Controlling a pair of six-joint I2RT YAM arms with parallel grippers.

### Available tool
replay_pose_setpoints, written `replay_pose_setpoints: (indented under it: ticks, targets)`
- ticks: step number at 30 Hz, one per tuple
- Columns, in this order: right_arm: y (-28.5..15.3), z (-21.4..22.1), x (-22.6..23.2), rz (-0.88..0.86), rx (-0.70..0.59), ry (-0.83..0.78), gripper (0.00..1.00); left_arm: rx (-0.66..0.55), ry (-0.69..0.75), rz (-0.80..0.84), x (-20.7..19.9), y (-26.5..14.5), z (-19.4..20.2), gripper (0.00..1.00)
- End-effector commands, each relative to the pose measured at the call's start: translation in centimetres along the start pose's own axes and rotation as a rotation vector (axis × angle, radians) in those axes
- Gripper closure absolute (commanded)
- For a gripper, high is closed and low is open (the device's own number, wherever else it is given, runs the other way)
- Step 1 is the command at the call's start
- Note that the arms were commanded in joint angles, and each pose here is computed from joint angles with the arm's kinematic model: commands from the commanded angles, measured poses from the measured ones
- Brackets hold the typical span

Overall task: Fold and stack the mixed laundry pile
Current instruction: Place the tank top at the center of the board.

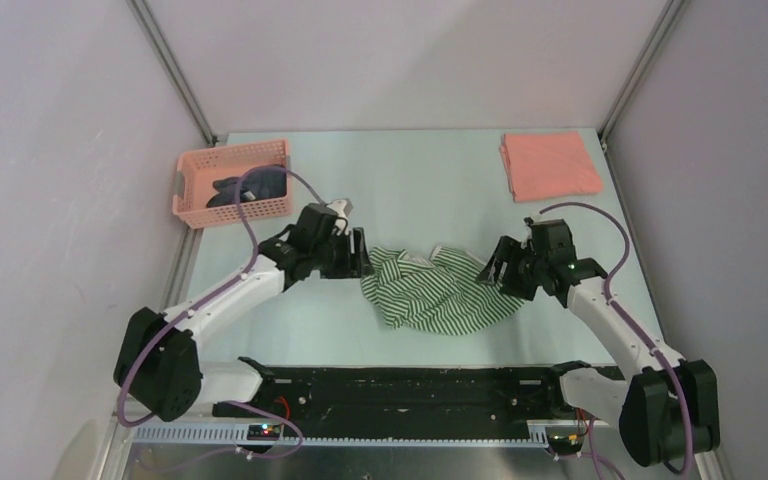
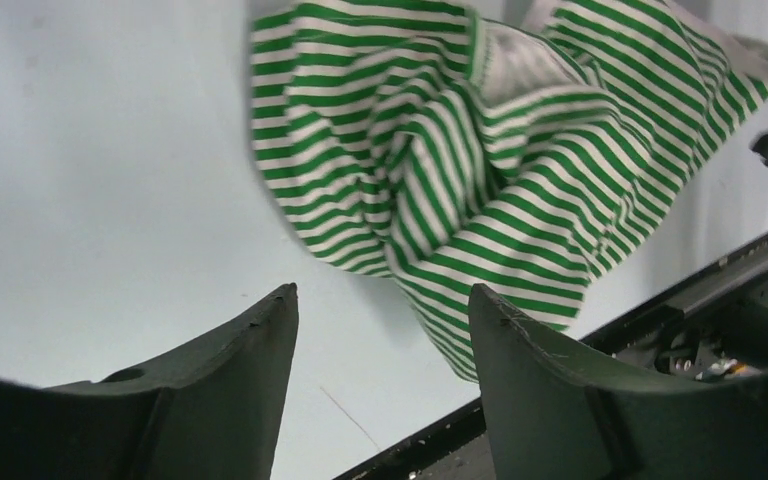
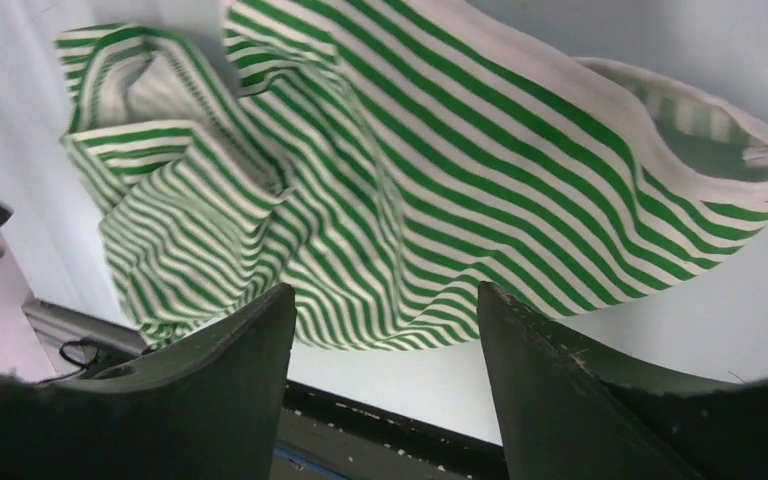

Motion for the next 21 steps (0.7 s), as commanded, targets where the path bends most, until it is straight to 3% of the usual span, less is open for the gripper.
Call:
replay_pose_setpoints:
  ticks: [1, 8, 14, 21]
  targets:
    - [1.5, -1.7, -1.3, 0.083, -0.093, 0.079, 0.31, -0.103, 0.111, 0.063, -4.5, -0.2, -2.4, 0.31]
    - [0.3, -2.4, -5.7, 0.309, -0.172, 0.295, 0.34, -0.065, 0.256, 0.119, -10.1, 2.2, -2.6, 0.30]
    - [-0.3, -3.3, -7.9, 0.354, -0.229, 0.313, 0.35, -0.001, 0.354, 0.163, -14.6, 5.3, -1.3, 0.30]
    - [0.9, -3.7, -9.3, 0.349, -0.213, 0.351, 0.36, 0.081, 0.408, 0.143, -15.9, 8.9, 1.2, 0.30]
Point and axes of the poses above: each gripper's point midway between its finger pads, its own y axis out along the fingers, its own x axis along the line the jaws close on, z = x × y, the point moved 4 cm from there along -y, back along the fingers, and after that the axes turned 2 degrees about y, right-handed, at the moved point
